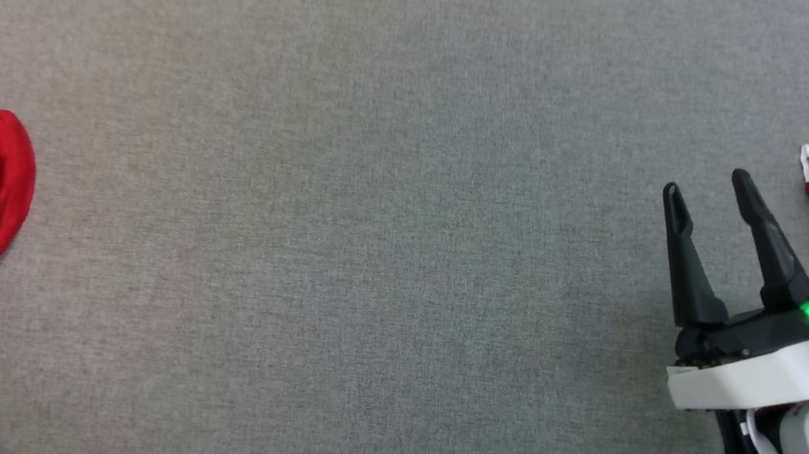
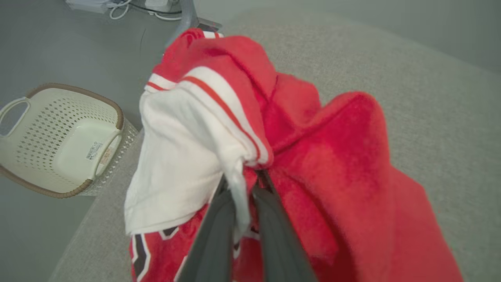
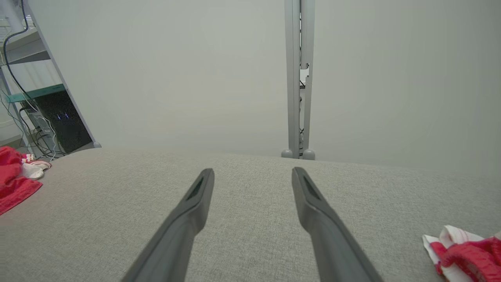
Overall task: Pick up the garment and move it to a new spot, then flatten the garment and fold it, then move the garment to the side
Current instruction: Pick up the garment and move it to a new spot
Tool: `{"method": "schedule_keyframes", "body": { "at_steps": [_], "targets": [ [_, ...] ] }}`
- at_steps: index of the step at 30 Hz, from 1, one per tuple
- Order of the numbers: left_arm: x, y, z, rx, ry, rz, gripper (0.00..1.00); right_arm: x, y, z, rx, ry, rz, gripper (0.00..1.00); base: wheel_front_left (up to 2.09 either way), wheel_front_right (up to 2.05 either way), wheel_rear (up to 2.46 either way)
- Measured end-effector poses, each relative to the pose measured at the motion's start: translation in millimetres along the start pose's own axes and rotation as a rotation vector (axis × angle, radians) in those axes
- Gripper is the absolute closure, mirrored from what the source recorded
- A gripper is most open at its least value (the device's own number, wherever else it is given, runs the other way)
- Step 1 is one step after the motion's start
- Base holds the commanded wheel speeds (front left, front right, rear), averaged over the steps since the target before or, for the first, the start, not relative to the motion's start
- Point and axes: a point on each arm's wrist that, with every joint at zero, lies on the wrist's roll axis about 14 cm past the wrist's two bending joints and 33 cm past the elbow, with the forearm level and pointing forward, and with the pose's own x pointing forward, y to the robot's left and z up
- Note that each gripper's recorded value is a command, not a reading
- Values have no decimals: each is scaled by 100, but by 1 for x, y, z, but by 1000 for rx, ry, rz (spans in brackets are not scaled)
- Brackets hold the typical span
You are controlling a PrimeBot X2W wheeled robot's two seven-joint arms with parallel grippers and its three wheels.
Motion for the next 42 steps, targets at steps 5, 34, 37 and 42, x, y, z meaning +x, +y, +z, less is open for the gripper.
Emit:
{"method": "schedule_keyframes", "body": {
  "at_steps": [5,34,37,42],
  "targets": [
    [-27,-6,53,68,-156,-53,100,-9,13,14,15,-28,3,0,0,0,0],
    [-273,-303,86,392,-588,-943,100,-102,-11,84,-13,-195,-203,0,0,0,0],
    [-273,-317,51,392,-543,-993,100,-105,-15,81,-11,-187,-219,0,0,0,0],
    [-264,-332,-3,353,-476,-1055,100,-110,-23,76,-8,-173,-247,0,0,0,0]
  ]
}}
